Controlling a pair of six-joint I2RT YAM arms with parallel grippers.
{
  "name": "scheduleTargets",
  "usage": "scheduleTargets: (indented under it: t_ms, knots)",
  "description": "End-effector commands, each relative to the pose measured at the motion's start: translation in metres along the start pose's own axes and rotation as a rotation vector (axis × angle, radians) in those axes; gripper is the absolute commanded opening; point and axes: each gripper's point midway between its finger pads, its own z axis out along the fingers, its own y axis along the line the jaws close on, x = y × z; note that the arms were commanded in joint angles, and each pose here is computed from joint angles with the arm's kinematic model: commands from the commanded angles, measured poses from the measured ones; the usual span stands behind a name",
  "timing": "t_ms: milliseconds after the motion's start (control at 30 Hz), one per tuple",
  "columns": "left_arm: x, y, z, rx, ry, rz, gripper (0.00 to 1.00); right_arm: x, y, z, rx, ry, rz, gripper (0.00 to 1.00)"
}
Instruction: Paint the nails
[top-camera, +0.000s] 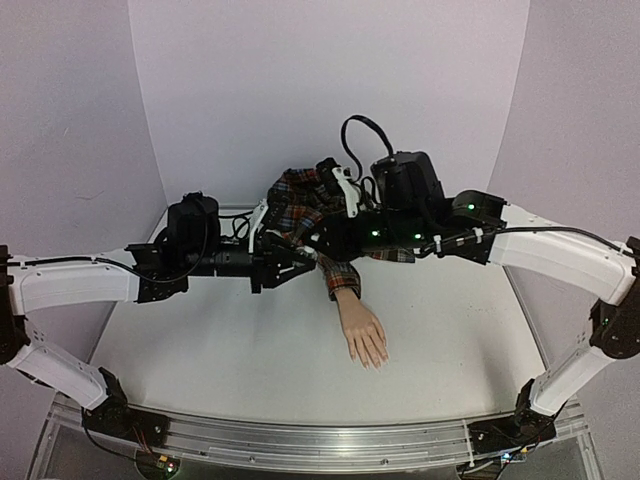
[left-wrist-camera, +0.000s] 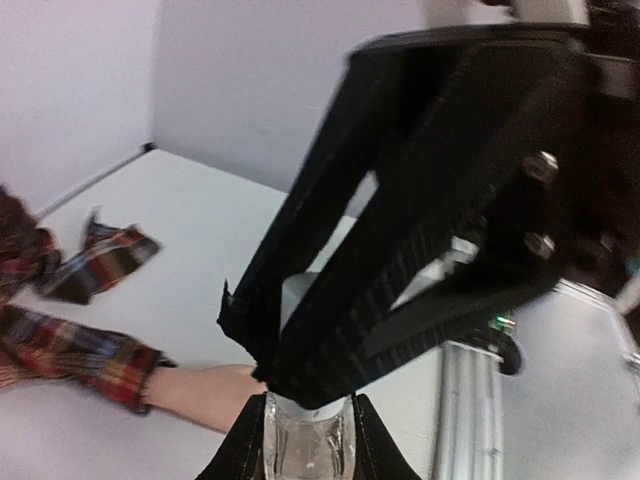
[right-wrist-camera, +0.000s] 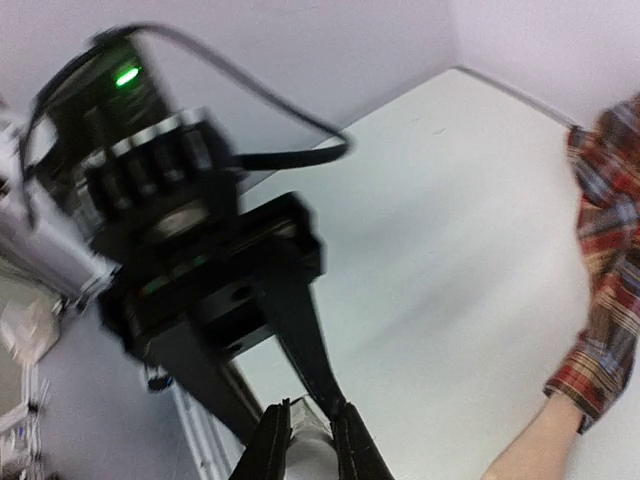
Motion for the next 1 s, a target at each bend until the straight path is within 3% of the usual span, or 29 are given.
scheduleTargets:
  t_ms: [0, 167, 300, 500, 700, 833, 967]
  knots:
    - [-0.047, 0.115, -0.021, -0.648, -0.129, -0.067, 0.00, 0.017, -0.069, 0.009, 0.590, -0.069, 0.220, 0.00]
    - [-0.045, 0.091, -0.007, -0.481, -0.150, -0.038, 0.00, 0.008, -0.061, 0.015, 0.608, -0.089, 0.214, 0.00]
    - [-0.035, 0.066, -0.004, -0.339, -0.117, 0.026, 0.00, 0.009, -0.050, 0.021, 0.473, -0.022, 0.178, 0.00]
    - [-0.014, -0.004, -0.004, 0.039, -0.042, 0.127, 0.00, 0.005, -0.014, 0.002, 0.106, 0.057, 0.084, 0.35]
    - [0.001, -0.059, -0.016, 0.375, 0.045, 0.191, 0.00, 0.022, 0.037, -0.031, -0.208, 0.129, -0.074, 0.53]
    - [-0.002, -0.075, -0.022, 0.471, 0.046, 0.188, 0.00, 0.034, 0.050, -0.046, -0.303, 0.152, -0.118, 0.54]
    - [-0.006, -0.080, -0.023, 0.510, 0.044, 0.174, 0.00, 0.039, 0.060, -0.051, -0.372, 0.172, -0.126, 0.48]
